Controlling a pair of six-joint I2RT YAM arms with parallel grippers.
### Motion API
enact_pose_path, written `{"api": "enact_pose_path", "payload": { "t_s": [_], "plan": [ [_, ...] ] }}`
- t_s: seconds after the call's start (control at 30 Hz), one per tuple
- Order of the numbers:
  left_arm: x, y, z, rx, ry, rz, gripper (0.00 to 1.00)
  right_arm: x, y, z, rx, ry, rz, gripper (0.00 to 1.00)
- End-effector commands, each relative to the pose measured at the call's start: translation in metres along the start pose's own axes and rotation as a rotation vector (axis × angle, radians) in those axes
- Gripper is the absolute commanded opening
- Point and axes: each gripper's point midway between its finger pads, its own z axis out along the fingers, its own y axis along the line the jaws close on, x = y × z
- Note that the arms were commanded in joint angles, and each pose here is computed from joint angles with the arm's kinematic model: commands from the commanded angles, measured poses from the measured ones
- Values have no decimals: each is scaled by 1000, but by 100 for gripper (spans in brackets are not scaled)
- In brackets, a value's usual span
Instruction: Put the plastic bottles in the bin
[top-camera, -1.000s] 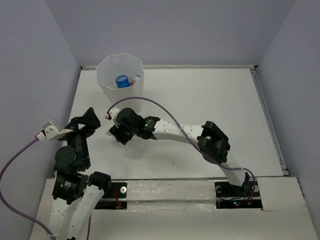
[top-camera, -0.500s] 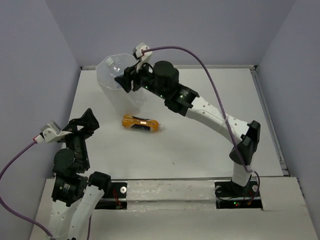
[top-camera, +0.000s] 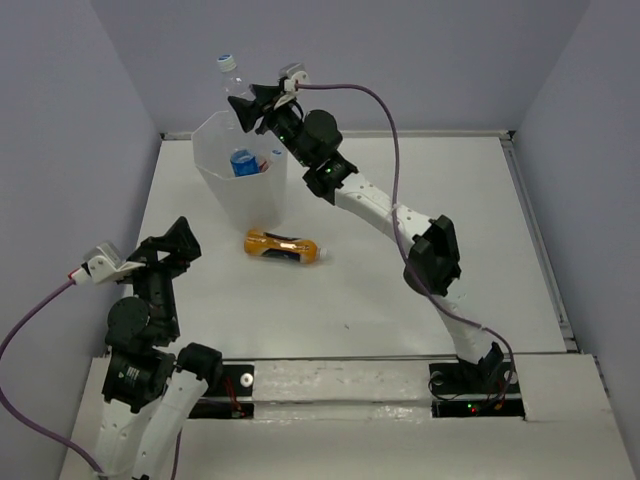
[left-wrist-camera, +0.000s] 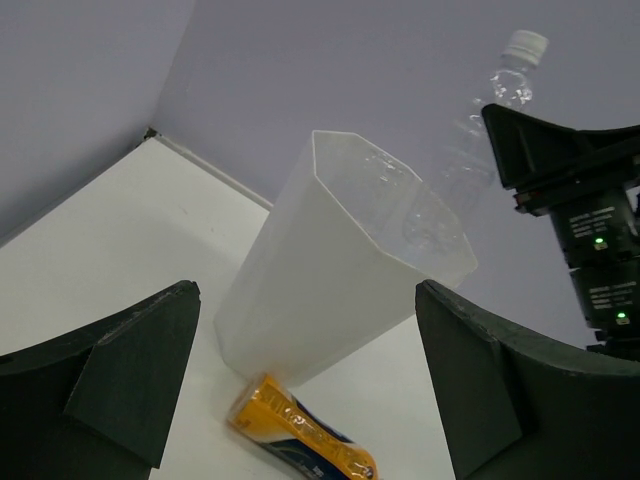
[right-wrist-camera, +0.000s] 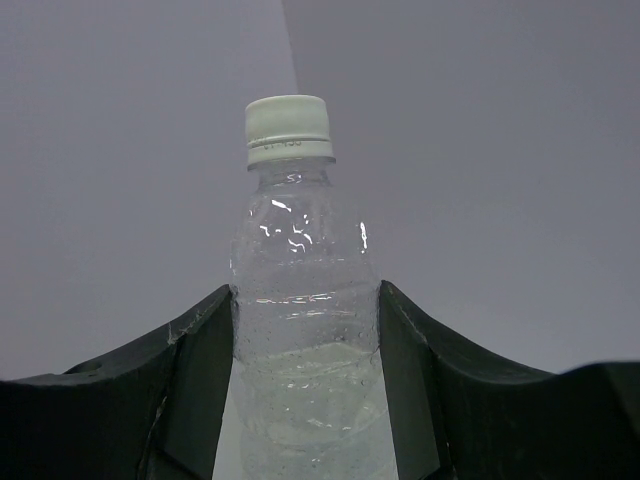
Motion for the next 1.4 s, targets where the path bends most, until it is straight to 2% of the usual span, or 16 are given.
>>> {"api": "enact_pose_path", "payload": {
  "t_s": [0.0,0.07,0.1,0.27,0.47,0.5,0.53,0.6,0.7,0.83,0.87,0.93,0.97,1.03,1.13,1.37],
  "plan": [
    [-7,-8,3,18,-19,-12,99,-52,12,10,-61,-170,-6,50],
    [-7,-7,3,16,-20,-12,99,-35,9,2,-57,-143,-3,70],
    [-8,-8,2,20,-20,-16,99,-44,9,-2,-54,-170,-1,75],
    [-5,-9,4,24,-12,-13,99,-90,13,-21,-52,-207,-16,77],
    [-6,-8,5,16,-15,-8,99,-87,11,-57,-37,-143,-12,76],
    [-5,-8,5,16,-15,-8,99,-104,15,-67,-48,-157,-13,75],
    [-6,-7,5,12,-17,-9,99,-75,11,-80,-39,-82,-16,74],
    [-6,-6,5,9,-18,-6,99,-61,10,-98,-37,-7,-26,63],
    [-5,-8,6,13,-16,-7,99,-14,10,-142,-81,257,-109,42],
    [0,-11,8,27,1,-3,99,53,17,-194,-180,562,-137,37],
    [4,-11,10,26,12,2,99,60,17,-203,-194,595,-140,38],
    [7,-13,12,30,26,7,99,85,16,-225,-217,673,-151,55],
    [8,-13,12,31,28,7,99,92,16,-230,-228,696,-155,70],
    [10,-13,14,26,34,13,99,107,17,-241,-269,762,-178,81],
    [11,-13,15,24,38,17,99,133,20,-252,-333,850,-189,89],
    [12,-13,16,25,37,20,99,177,29,-253,-376,908,-255,92]
  ]
}}
